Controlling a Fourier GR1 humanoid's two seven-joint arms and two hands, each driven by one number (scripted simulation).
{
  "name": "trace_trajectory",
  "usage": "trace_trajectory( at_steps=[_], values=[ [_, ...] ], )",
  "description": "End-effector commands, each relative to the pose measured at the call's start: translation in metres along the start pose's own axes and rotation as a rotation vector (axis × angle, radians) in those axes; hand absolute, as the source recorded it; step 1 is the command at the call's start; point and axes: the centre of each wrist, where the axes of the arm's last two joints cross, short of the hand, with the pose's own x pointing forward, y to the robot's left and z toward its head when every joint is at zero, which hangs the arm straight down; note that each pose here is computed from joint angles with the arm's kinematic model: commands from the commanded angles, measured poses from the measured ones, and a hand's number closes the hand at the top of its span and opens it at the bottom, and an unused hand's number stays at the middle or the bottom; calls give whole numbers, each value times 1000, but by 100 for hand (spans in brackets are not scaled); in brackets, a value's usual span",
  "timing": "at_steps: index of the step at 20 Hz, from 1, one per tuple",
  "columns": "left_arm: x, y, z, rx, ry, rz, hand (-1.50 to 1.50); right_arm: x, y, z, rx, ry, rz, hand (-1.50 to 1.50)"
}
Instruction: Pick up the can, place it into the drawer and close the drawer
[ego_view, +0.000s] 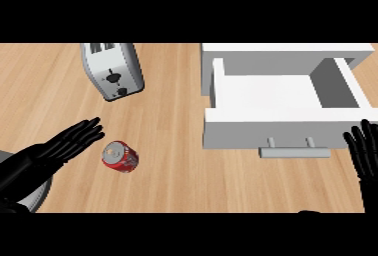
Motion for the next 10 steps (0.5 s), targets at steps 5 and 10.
trace_trajectory(
  at_steps=[5,10],
  values=[
    [-42,6,-5,0,0,1,-150,-12,-14,2,2,1,2,-150],
    [-53,8,-20,27,29,-16,-150,-19,-7,3,13,-3,2,-150]
  ],
)
